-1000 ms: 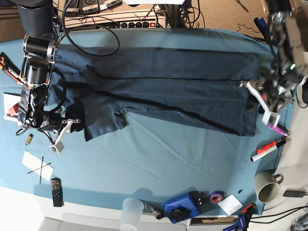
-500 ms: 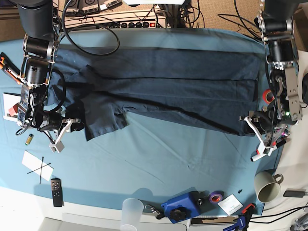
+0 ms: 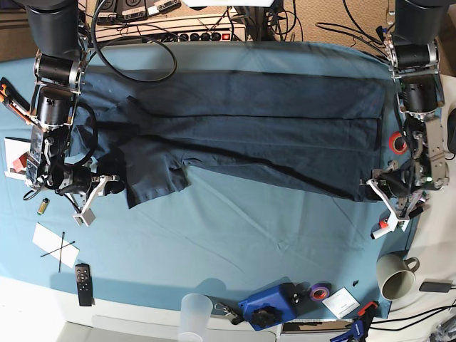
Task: Fold the T-shirt properly
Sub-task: 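Grasp the shirt's two ends with both grippers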
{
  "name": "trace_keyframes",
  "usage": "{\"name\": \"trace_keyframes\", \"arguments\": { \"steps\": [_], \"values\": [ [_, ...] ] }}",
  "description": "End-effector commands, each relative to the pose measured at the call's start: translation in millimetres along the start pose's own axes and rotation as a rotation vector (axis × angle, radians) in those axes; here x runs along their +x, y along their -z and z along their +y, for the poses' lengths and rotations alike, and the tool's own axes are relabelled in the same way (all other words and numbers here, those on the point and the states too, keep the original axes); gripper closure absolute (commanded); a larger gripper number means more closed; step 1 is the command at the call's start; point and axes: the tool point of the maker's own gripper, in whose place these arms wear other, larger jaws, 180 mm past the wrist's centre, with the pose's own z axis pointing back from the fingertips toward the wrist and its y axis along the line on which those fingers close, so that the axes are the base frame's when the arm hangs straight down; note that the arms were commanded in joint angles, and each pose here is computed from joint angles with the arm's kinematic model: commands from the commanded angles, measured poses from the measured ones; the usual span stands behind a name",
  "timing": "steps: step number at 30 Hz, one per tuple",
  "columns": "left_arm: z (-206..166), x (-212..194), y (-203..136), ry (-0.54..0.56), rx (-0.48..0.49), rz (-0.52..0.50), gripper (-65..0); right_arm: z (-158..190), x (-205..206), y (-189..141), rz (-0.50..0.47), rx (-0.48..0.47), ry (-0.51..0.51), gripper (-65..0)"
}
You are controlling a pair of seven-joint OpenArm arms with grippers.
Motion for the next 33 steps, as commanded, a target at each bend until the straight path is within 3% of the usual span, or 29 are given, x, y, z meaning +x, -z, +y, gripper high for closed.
{"name": "trace_keyframes", "arguments": {
  "steps": [1,5,8,10,11,13,21,25,33],
  "values": [
    [-8,-2,0,0.006,-0.043,0.028,-24.2,-9,-8,-6,0.059,-0.036,-0.014,-13.0],
    [-14,-8,1,-0.006,-0.072,0.044,-21.3,-9,-7,-6,0.059,-0.035,-0.013,-12.9],
    [-13,-7,1,-0.009,-0.07,0.038,-11.5,-9,-7,-6,0.057,-0.035,-0.014,-12.3],
    [-8,-1,2,-0.051,-0.042,0.009,-0.8,-9,-5,-6,0.05,-0.036,-0.015,-4.1],
    [-3,1,1,-0.081,-0.02,-0.002,0.0,-9,-4,-6,0.041,-0.036,-0.016,0.0],
    [3,2,0,-0.122,0.011,-0.006,0.0,-8,2,-6,0.011,-0.035,-0.022,0.0],
    [-1,10,-13,-0.082,0.02,0.022,0.0,4,47,-30,-0.14,-0.042,-0.102,0.0],
    [3,19,-27,-0.116,0.044,0.009,0.0,14,62,-46,-0.189,-0.022,-0.123,0.0],
    [-5,27,-63,-0.223,-0.097,-0.053,0.0,13,60,-70,-0.269,-0.049,-0.132,0.0]
  ]
}}
